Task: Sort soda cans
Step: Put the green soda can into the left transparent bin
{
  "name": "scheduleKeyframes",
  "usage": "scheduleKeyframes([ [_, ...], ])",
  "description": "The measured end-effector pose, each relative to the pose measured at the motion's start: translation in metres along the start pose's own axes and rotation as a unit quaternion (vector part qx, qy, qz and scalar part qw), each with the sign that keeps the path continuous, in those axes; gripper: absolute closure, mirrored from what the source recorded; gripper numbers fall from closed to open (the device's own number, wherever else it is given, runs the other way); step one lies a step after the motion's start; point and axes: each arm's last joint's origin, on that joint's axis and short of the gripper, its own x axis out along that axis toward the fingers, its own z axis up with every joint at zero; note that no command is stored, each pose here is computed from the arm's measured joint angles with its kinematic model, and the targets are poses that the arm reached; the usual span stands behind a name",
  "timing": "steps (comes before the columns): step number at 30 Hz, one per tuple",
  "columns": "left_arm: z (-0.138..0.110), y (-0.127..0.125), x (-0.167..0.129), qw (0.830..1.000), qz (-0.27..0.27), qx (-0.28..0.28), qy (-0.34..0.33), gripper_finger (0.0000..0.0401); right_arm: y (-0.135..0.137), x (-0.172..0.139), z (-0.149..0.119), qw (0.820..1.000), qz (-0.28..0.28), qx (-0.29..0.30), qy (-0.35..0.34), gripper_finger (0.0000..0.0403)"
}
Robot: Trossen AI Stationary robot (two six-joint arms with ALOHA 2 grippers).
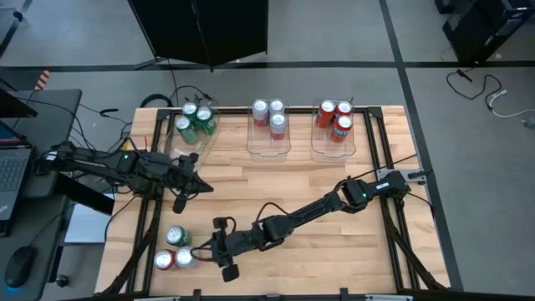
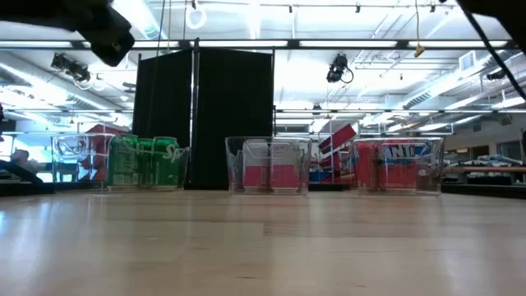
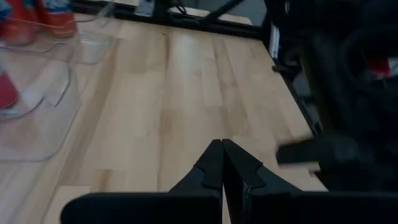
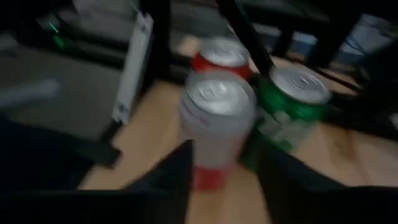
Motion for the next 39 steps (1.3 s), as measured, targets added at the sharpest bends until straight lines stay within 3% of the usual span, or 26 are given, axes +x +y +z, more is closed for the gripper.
scheduleKeyframes([
  [3,0.008,-0.004,0.003,1.0,-0.005,0.025,0.006,0.0398,0.006,-0.003,-0.005,0.999,-0.019,-0.029,0.037,0.0341],
  [5,0.014,-0.008,0.004,0.999,-0.009,0.039,0.006,0.0398,0.011,-0.002,-0.015,0.997,-0.017,-0.042,0.057,0.0386],
  [12,0.034,-0.018,0.002,0.998,-0.01,0.056,0.03,0.0399,0.011,0.006,-0.064,0.995,-0.035,-0.029,0.088,0.04],
  [16,0.041,-0.025,0.004,0.996,-0.004,0.044,0.081,0.0399,0.009,-0.002,-0.075,0.996,-0.039,-0.016,0.075,0.0402],
  [24,0.048,-0.052,0.019,0.974,0.017,0.009,0.225,0.0401,-0.004,-0.073,-0.084,0.995,-0.096,0.019,0.017,0.0402],
  [28,0.039,-0.066,0.027,0.949,0.055,-0.06,0.305,0.0401,-0.008,-0.111,-0.101,0.991,-0.121,0.052,-0.027,0.0403],
  [32,0.025,-0.08,0.028,0.912,0.107,-0.15,0.367,0.0401,-0.007,-0.133,-0.116,0.987,-0.124,0.071,-0.07,0.0403],
  [39,0.009,-0.103,0.014,0.853,0.185,-0.307,0.38,0.0401,-0.005,-0.14,-0.125,0.985,-0.122,0.079,-0.09,0.0403],
])
